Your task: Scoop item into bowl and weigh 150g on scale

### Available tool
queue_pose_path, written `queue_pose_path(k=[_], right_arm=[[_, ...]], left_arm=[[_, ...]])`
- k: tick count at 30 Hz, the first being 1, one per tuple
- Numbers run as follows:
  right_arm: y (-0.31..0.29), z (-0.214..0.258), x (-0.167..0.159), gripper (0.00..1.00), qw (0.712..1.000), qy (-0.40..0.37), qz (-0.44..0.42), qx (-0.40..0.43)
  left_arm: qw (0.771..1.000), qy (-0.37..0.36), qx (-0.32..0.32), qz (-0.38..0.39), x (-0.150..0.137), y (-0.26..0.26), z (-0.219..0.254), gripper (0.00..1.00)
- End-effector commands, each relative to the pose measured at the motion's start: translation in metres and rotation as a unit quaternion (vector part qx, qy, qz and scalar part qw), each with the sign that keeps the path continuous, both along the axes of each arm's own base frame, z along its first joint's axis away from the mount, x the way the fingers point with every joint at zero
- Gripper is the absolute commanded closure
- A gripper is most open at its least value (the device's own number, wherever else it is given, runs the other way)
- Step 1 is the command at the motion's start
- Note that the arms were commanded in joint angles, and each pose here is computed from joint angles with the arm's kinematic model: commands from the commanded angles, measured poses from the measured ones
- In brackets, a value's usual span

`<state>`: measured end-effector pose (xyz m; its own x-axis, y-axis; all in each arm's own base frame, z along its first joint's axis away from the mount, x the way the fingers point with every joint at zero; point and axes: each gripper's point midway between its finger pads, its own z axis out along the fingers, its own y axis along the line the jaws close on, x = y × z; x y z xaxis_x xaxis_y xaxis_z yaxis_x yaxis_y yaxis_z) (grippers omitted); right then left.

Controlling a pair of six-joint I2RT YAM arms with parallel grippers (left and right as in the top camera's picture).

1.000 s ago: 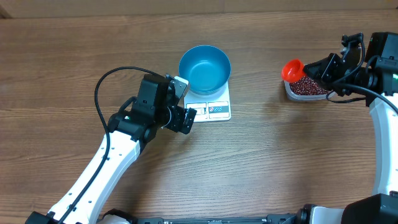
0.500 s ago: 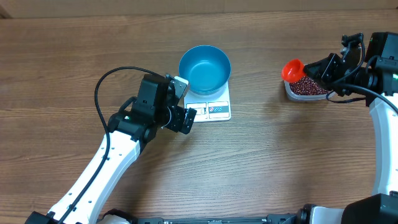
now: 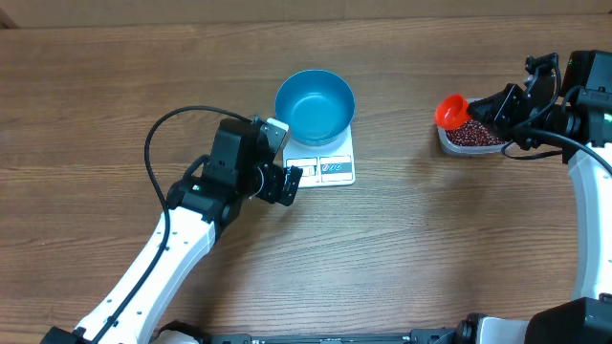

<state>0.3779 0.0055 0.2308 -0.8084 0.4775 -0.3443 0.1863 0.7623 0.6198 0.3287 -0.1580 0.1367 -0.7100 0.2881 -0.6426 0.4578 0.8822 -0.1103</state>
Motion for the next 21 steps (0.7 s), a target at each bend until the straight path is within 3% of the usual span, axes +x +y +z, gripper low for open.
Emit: queue_pose_path(k=[1, 21], right_arm=[[-0.0019, 0.0037, 0.0012, 0.96, 1.0, -0.008, 0.0, -0.007], [-0.0021, 0.0042, 0.0019, 0.96, 1.0, -0.01, 0.0, -0.007]], left_arm=[[1.0, -0.011, 0.002, -0.005, -0.004, 0.0031, 0.0035, 0.0], [1.0, -0.014, 0.007, -0.011, -0.0036, 0.0034, 0.0034, 0.0]])
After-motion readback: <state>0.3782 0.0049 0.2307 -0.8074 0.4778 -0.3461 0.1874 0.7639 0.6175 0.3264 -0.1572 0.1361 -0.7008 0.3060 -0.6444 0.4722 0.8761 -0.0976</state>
